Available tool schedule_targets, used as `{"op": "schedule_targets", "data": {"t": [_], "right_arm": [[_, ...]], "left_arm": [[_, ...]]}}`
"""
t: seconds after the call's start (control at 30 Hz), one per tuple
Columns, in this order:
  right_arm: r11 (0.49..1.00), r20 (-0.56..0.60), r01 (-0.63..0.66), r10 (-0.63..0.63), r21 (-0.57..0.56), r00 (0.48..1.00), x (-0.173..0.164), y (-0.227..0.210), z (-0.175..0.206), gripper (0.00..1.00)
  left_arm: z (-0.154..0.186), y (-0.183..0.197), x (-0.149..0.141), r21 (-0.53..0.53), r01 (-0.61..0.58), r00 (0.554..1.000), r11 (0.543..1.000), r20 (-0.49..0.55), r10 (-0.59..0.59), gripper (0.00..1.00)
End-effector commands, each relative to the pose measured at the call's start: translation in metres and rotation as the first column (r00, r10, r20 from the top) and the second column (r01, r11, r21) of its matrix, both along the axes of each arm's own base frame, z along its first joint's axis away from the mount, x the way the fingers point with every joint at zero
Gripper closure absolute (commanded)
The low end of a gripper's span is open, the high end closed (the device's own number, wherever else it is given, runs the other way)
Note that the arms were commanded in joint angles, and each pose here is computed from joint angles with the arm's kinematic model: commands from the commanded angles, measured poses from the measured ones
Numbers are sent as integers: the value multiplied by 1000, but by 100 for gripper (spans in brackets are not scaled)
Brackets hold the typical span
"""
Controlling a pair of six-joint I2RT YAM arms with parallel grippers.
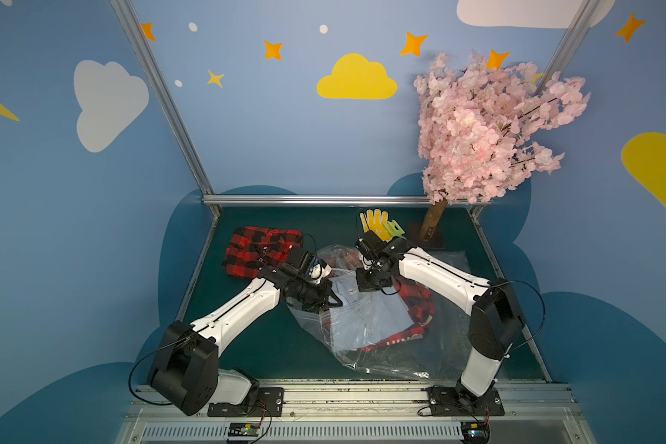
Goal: Take the shirt out of the vacuum bag
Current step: Take out the shirt from the vacuum bag.
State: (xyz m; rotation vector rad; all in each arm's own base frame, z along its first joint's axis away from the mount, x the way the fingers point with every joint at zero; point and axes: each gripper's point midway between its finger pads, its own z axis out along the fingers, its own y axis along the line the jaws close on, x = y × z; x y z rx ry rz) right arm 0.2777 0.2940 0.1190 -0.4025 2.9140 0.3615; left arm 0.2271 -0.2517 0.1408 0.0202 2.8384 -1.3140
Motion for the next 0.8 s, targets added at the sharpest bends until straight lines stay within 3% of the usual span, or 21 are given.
{"op": "schedule_targets", "data": {"t": [0.0, 0.17, 0.3, 0.4, 0.77], "right_arm": [[999, -41, -26, 25, -20, 999, -15, -6, -4, 100], [999, -65, -35, 33, -28, 997, -26, -8, -10, 100], [999, -76, -27, 24, -35, 997, -32, -12, -15, 100], [999, -83, -26, 23, -35, 996, -34, -13, -17, 100], [999, -82, -26, 22, -44, 996, -33, -13, -17, 100]], "left_arm": [[-10, -2, 4, -22, -15, 1000, 1000, 19, 15, 96], [-29, 0, 6, 3, -25, 1000, 1000, 7, 25, 91], [-36, 7, 8, 35, -62, 998, 997, 21, 61, 68], [-38, 10, 13, 45, -90, 995, 995, 41, 88, 58], [-35, 22, 33, 129, -131, 985, 983, 130, 114, 57]]}}
